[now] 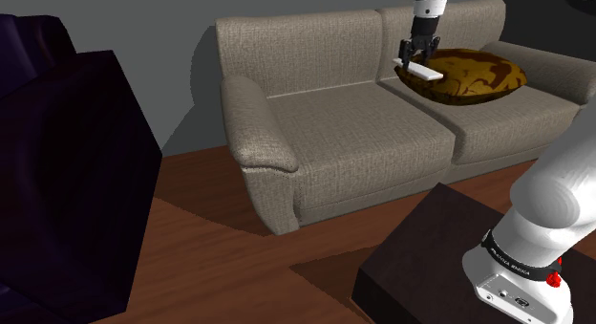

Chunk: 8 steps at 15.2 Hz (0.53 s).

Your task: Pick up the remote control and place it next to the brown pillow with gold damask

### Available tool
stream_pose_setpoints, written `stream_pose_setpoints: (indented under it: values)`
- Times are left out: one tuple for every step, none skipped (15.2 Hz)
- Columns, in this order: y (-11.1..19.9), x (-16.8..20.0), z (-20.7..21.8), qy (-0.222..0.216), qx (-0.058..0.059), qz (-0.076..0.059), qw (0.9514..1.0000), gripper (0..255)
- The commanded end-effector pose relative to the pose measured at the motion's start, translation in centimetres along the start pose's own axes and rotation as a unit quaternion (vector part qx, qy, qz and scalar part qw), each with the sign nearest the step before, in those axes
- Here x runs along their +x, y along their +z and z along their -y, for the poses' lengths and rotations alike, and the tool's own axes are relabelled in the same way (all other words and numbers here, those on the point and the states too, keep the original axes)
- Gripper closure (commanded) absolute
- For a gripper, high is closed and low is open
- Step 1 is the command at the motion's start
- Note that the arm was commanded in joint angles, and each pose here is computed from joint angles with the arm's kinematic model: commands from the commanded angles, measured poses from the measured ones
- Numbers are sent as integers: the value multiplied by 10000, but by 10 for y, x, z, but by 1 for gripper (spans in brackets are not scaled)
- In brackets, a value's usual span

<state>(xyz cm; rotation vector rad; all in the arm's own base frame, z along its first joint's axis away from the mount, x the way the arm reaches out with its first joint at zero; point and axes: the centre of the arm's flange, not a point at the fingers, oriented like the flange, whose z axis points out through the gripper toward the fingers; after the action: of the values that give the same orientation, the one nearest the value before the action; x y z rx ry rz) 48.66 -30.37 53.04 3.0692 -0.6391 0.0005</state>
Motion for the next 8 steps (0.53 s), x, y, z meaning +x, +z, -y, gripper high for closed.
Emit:
stream_pose_setpoints:
  values:
    - [10,0,0,-1,-1,-4,10000,255]
    - [15,0,0,-1,-1,-4,10000,255]
    - [20,0,0,-1,-1,-4,10000,255]
    - [26,0,0,-1,-1,-4,10000,255]
    - [31,0,0,-1,-1,-4,10000,255]
    - [36,0,0,-1,-1,-4,10000,255]
    - [41,0,0,-1,-1,-4,10000,255]
    - [47,0,0,-1,-1,-4,10000,255]
